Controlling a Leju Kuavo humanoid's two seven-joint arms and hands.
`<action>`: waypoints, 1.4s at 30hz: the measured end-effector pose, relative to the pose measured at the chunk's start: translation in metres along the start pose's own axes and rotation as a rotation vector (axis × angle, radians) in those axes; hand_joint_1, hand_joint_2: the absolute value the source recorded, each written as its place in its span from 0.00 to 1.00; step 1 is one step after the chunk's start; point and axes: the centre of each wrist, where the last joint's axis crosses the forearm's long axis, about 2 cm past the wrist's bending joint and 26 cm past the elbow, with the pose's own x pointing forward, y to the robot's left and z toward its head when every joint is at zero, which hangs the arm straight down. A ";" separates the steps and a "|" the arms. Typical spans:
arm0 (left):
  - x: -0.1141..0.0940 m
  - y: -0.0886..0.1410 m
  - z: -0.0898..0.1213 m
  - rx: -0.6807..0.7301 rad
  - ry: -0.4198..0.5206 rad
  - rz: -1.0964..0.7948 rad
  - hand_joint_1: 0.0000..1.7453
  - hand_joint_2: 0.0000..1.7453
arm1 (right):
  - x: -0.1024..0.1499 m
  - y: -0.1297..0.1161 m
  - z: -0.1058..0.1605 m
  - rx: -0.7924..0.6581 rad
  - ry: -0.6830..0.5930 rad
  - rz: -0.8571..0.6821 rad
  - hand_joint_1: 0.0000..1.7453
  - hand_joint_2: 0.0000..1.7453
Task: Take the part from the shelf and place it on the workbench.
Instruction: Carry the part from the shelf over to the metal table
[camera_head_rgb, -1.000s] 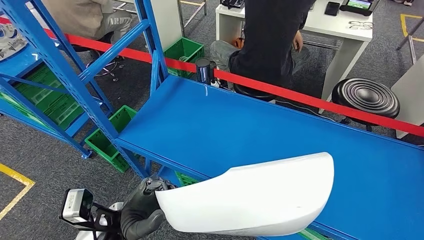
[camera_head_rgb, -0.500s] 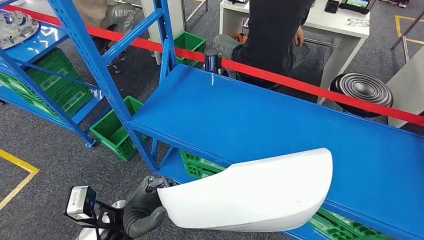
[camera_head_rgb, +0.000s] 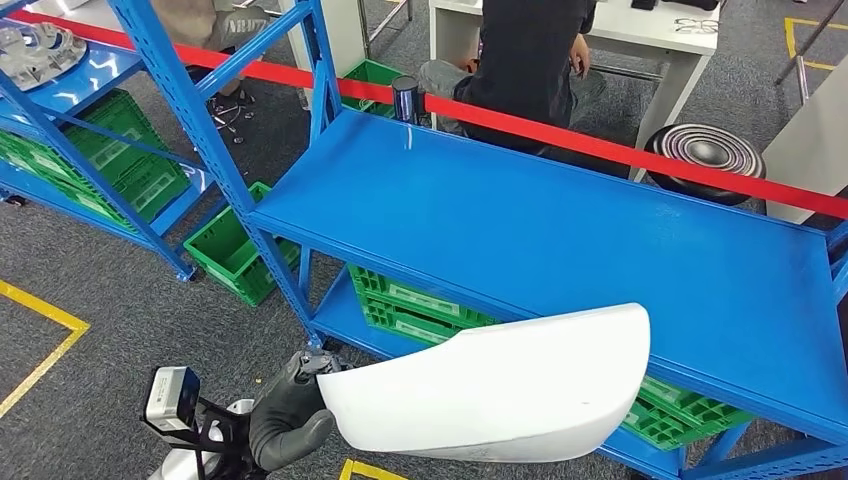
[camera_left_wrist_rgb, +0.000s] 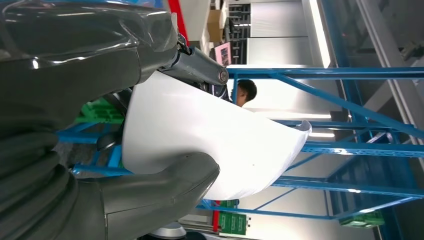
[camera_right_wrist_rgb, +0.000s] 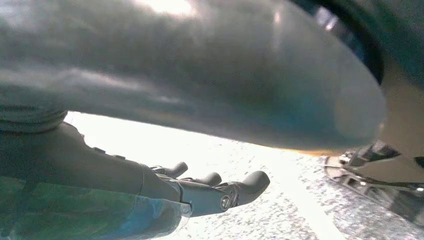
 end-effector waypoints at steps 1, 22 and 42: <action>0.000 0.000 0.000 -0.001 0.002 0.000 1.00 1.00 | 0.000 0.000 0.000 0.001 -0.005 0.001 0.00 0.00; -0.003 0.003 -0.013 0.005 0.045 0.065 1.00 1.00 | 0.004 -0.011 0.018 0.021 -0.149 0.055 0.00 0.00; -0.003 0.003 -0.014 0.016 0.060 0.049 1.00 1.00 | 0.017 -0.005 0.025 0.031 -0.199 0.081 0.00 0.00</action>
